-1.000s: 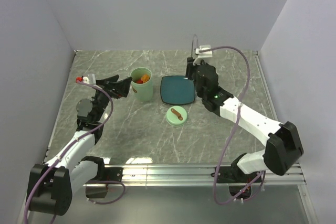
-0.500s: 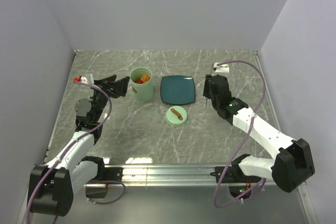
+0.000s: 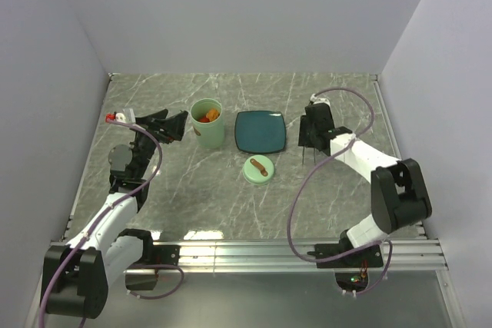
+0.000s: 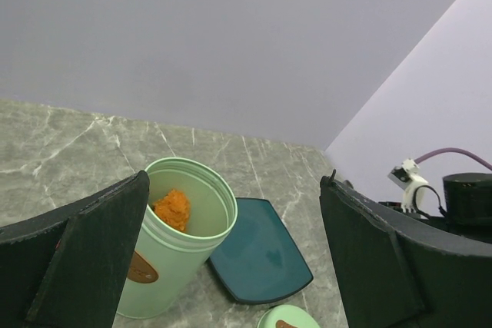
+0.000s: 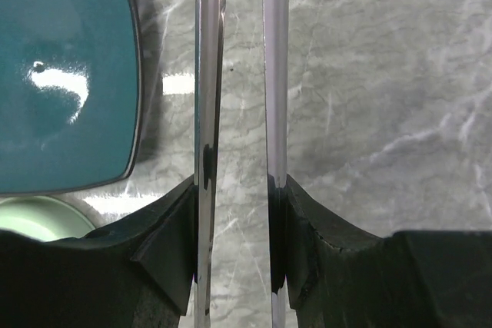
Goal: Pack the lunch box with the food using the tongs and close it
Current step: Put down the clamp
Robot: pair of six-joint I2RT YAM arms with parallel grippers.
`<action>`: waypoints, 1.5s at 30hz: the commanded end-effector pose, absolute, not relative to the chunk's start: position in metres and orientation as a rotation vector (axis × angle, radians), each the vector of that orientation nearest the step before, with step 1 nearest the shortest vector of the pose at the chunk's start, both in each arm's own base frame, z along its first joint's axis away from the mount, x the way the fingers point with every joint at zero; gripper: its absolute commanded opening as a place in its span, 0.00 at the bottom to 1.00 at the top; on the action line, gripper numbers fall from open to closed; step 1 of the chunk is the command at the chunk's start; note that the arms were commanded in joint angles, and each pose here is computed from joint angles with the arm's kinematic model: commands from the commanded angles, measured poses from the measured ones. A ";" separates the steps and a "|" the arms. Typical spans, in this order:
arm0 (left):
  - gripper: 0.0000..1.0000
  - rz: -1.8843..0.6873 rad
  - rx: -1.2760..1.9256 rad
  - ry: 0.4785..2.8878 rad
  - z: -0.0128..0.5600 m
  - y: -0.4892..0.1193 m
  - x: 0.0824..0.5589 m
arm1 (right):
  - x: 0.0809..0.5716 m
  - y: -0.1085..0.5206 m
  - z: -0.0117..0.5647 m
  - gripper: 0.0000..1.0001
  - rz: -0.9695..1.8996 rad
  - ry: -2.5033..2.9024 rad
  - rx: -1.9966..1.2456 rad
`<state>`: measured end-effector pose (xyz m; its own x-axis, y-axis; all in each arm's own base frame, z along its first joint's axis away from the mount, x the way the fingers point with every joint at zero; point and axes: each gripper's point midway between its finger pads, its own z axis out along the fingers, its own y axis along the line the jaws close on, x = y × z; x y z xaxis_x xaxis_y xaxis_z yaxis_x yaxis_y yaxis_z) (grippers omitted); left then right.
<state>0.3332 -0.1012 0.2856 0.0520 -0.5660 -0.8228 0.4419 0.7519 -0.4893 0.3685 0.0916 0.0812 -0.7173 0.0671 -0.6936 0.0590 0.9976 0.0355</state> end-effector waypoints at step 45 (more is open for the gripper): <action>0.99 -0.732 -0.117 1.284 0.288 -0.092 0.332 | 0.422 0.064 0.029 0.59 -0.223 2.635 0.169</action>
<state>0.3349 -0.0955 0.2776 0.0488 -0.5648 -0.8238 0.4176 0.7607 -0.4969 0.4104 0.0691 0.0190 -0.8859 0.0764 -0.4576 0.1405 0.9842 -0.1078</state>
